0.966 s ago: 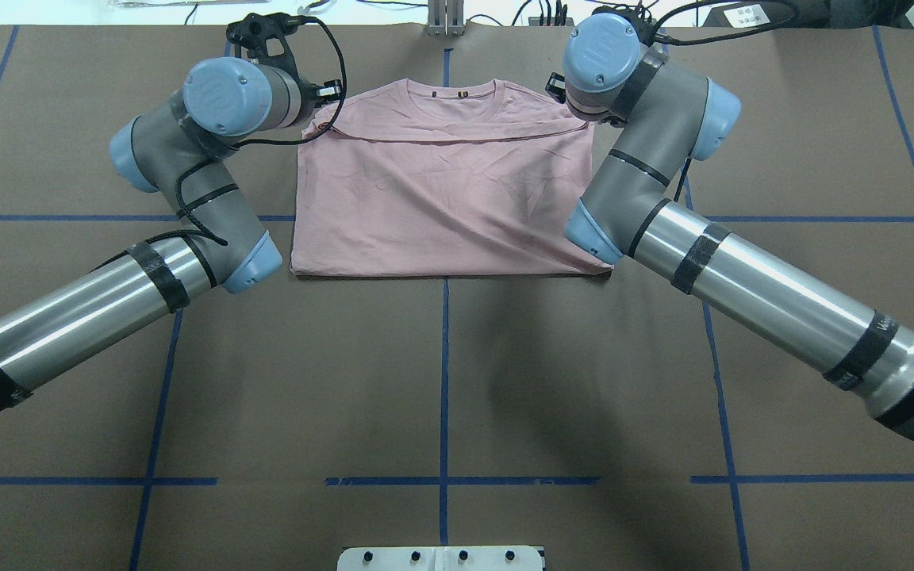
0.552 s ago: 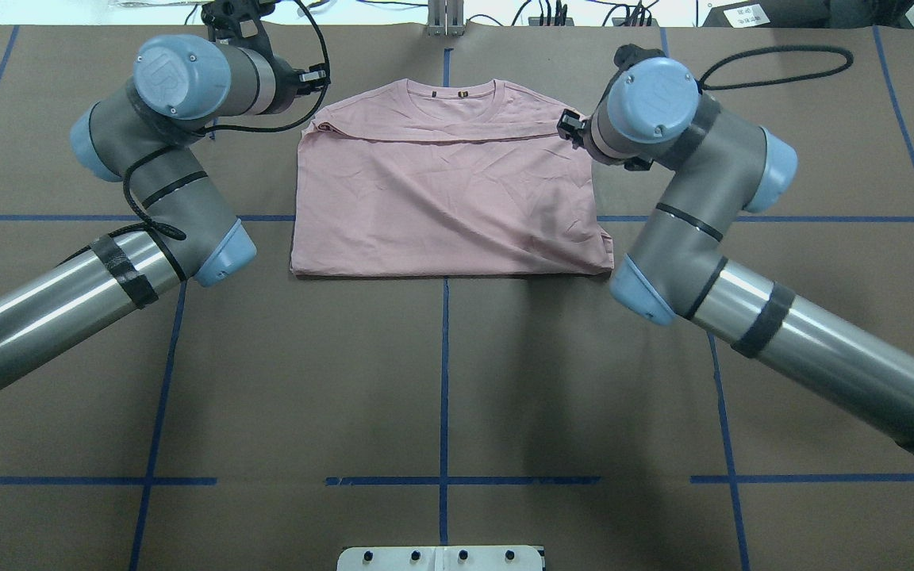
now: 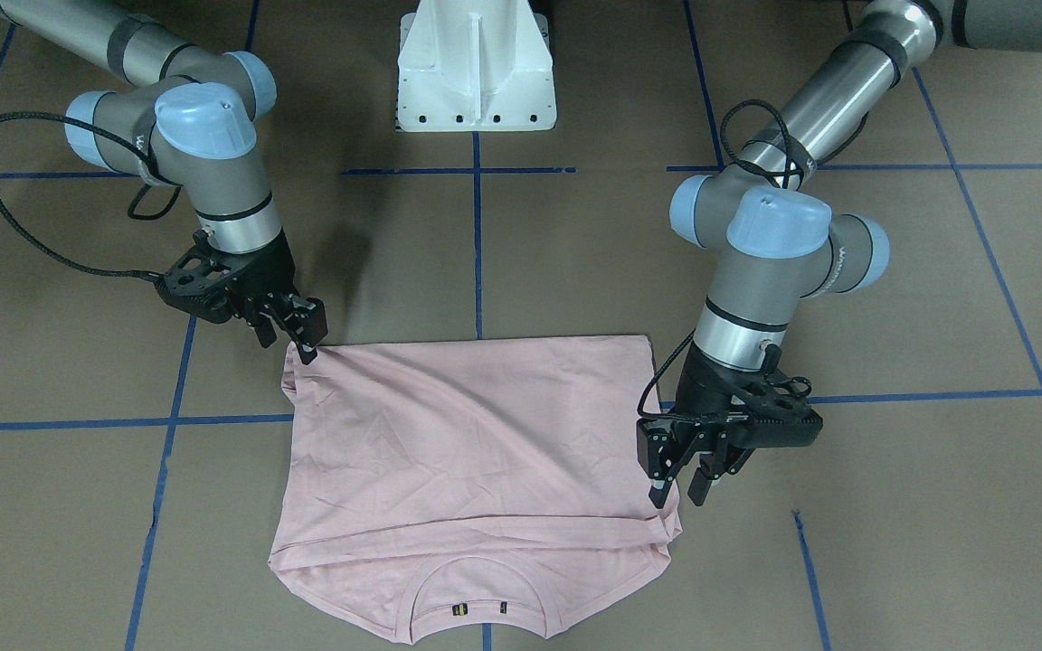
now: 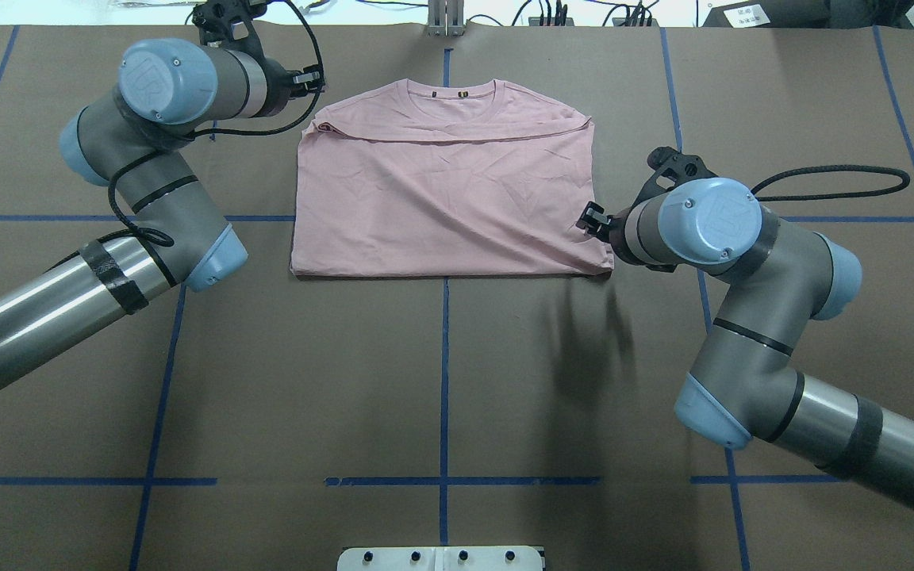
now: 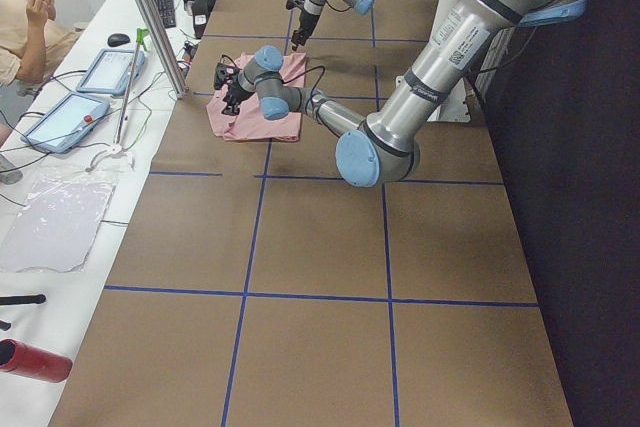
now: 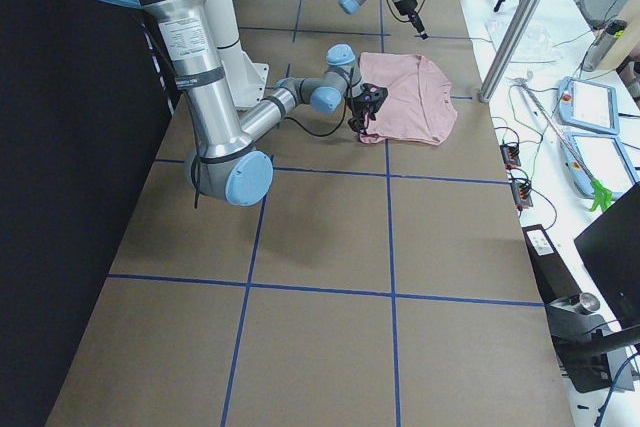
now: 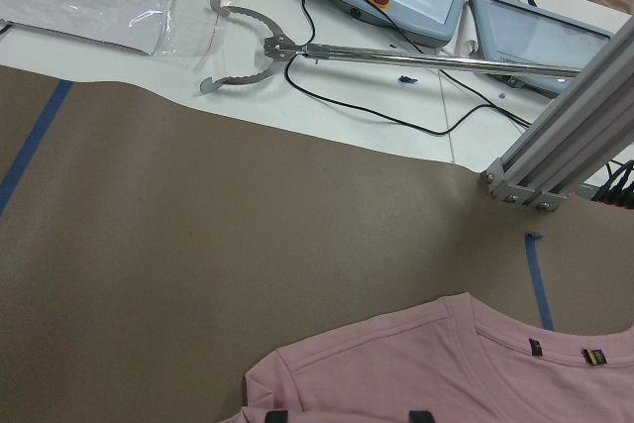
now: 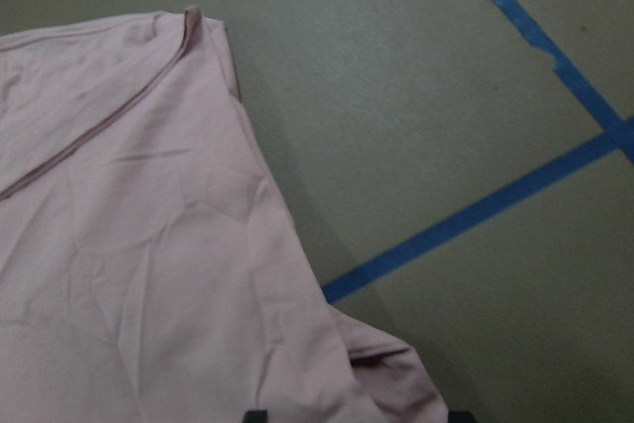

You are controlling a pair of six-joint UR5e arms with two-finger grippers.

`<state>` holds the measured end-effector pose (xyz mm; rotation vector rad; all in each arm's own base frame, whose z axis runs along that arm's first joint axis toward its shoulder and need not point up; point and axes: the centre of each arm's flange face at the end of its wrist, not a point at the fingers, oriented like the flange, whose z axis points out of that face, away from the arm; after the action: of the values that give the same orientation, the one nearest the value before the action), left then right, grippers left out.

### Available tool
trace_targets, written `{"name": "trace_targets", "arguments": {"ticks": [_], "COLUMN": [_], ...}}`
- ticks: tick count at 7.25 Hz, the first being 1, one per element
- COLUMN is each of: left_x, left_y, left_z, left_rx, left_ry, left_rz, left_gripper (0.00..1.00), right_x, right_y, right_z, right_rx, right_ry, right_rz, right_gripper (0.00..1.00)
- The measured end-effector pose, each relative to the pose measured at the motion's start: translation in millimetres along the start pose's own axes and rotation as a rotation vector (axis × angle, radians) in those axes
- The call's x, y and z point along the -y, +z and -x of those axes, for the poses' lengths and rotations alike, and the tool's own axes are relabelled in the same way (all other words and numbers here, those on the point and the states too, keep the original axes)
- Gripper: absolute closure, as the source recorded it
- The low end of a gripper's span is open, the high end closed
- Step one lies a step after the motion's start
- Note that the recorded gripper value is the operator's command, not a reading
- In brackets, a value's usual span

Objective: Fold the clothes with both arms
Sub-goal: 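Move the right gripper to the folded edge nearest it and press it flat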

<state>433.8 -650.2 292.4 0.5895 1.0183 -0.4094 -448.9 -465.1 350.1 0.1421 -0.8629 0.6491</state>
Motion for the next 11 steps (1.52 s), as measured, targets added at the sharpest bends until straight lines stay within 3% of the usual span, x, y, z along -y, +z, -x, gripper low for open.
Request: {"name": "trace_targets", "arguments": {"ticks": [4, 5, 7, 11], "left_x": [-1, -2, -3, -4], "left_y": [-1, -1, 1, 0], "left_z": [-1, 1, 7, 8], "left_rx": [-0.003, -0.001, 0.006, 0.008], "left_ry": [0.000, 0.000, 0.000, 0.001], "left_rz": [0.000, 0.001, 0.003, 0.003], "left_gripper": [0.46, 0.46, 0.46, 0.46], "right_x": [-23, -25, -26, -24], "right_y": [17, 23, 28, 27], "right_z": [-11, -13, -14, -16], "right_rx": [-0.034, -0.043, -0.052, -0.052], "right_ry": [0.022, 0.020, 0.018, 0.021], "right_rz": [0.016, 0.011, 0.004, 0.000], "right_gripper": [0.33, 0.45, 1.00, 1.00]}}
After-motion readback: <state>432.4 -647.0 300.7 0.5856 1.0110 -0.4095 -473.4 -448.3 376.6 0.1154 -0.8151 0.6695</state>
